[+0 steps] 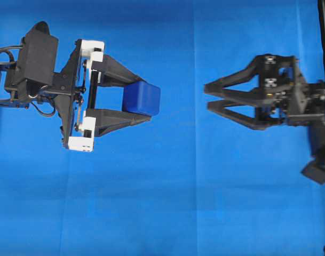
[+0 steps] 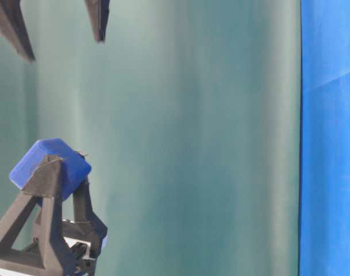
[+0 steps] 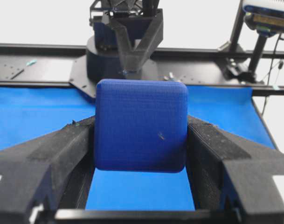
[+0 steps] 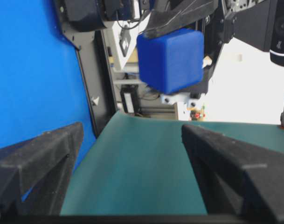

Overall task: Handover the blue block to the right arm after grasping it with the left arm, then place it in the designated position.
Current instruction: 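Reach the right gripper to the cube and close on it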

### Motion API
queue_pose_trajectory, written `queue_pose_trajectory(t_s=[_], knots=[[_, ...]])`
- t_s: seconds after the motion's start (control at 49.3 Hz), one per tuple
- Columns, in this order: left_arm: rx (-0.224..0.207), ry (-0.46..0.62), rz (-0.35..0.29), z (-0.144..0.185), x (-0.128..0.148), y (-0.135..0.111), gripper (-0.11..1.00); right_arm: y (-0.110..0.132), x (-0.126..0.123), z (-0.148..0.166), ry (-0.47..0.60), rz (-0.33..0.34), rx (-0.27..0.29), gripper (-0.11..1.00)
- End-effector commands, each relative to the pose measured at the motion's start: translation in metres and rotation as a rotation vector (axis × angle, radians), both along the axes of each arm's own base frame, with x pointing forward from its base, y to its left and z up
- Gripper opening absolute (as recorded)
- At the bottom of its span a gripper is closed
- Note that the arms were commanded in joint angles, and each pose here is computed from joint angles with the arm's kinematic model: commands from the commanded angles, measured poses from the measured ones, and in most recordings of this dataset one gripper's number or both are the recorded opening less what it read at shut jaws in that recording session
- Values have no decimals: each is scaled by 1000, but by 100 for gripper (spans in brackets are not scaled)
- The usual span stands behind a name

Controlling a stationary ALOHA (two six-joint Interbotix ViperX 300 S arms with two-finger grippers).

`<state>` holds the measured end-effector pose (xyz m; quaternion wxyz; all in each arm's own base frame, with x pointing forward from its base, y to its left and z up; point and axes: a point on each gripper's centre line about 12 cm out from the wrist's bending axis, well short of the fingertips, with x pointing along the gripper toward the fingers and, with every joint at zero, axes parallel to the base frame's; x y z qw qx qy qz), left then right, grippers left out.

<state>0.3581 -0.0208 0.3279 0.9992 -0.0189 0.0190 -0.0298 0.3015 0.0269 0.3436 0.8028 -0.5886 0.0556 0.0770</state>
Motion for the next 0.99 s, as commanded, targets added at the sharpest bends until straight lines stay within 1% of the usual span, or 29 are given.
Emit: queue_pose_trajectory(t_s=[0.0,0.101,0.243,0.426,0.608,0.791,0.973], knots=[[-7,-36,-6,11,-3,-2,49,1,12,15,-29,4,6,92],[-7,-38,-6,12,-3,-2,49,3,26,18,-26,6,6,92],[-8,-35,-6,11,-3,-2,49,7,47,24,-35,27,7,92],[-6,-32,-6,10,-3,-2,49,2,73,25,-30,12,1,92],[-8,-29,-6,8,-3,-2,49,1,98,25,-25,7,-21,92],[-8,-29,-9,8,-3,-3,49,1,114,27,-31,8,-39,92],[-8,-27,-10,8,-4,-4,49,1,118,27,-31,7,-39,92]])
